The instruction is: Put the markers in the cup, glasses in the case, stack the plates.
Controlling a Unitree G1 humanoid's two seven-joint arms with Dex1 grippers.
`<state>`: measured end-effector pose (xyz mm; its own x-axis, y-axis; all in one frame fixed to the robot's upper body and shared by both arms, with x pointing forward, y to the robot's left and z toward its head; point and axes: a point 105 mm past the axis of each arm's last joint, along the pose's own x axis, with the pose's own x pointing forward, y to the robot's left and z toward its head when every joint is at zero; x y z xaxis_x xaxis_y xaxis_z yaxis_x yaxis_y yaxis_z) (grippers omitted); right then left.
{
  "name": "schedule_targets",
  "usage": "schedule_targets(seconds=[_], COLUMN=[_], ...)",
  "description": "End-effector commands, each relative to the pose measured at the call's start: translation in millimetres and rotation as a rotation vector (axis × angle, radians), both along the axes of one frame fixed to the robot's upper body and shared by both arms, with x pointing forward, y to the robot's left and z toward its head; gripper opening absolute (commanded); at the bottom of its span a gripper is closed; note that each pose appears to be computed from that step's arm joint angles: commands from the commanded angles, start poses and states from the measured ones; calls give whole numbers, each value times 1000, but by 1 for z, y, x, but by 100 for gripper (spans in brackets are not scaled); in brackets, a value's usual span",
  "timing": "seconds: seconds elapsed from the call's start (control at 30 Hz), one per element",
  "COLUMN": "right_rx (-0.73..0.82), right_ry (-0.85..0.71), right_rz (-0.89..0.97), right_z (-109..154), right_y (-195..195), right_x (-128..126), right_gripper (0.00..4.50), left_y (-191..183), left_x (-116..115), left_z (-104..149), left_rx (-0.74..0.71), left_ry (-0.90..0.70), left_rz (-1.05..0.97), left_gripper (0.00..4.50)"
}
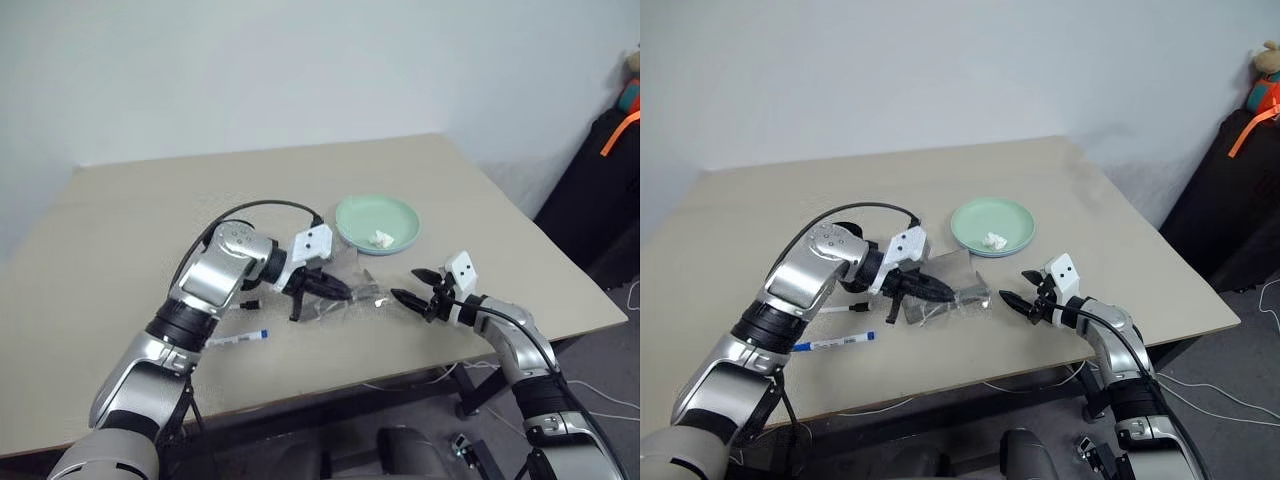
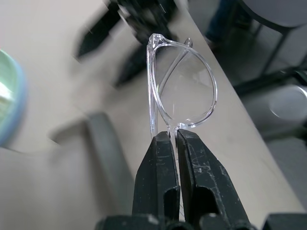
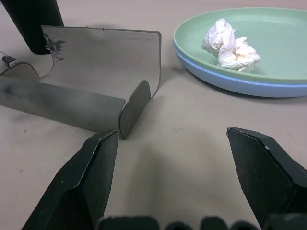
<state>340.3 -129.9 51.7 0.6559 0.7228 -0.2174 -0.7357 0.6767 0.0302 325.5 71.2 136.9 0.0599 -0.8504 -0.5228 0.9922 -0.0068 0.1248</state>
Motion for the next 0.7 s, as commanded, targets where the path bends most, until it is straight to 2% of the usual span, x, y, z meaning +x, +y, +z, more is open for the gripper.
schedule_targets(seconds=[0.03, 0.13, 0.3, 0.7], right_rx=[8, 9, 11, 14], right_ry=[-61, -59, -58, -62], right_rz=[7, 7, 7, -6], right_z=[16, 15, 10, 6], right_y=[0, 0, 1, 0], right_x=[6, 8, 7, 8], right_gripper=[391, 391, 391, 391], left_y=[6, 13, 15, 11], left_x=[29, 52, 71, 57], left_z=[24, 19, 4, -32], left_rx=[1, 62, 151, 284], left_ry=[-170, -245, -310, -221], left_rz=[89, 179, 234, 145], left_gripper=[2, 2, 2, 2])
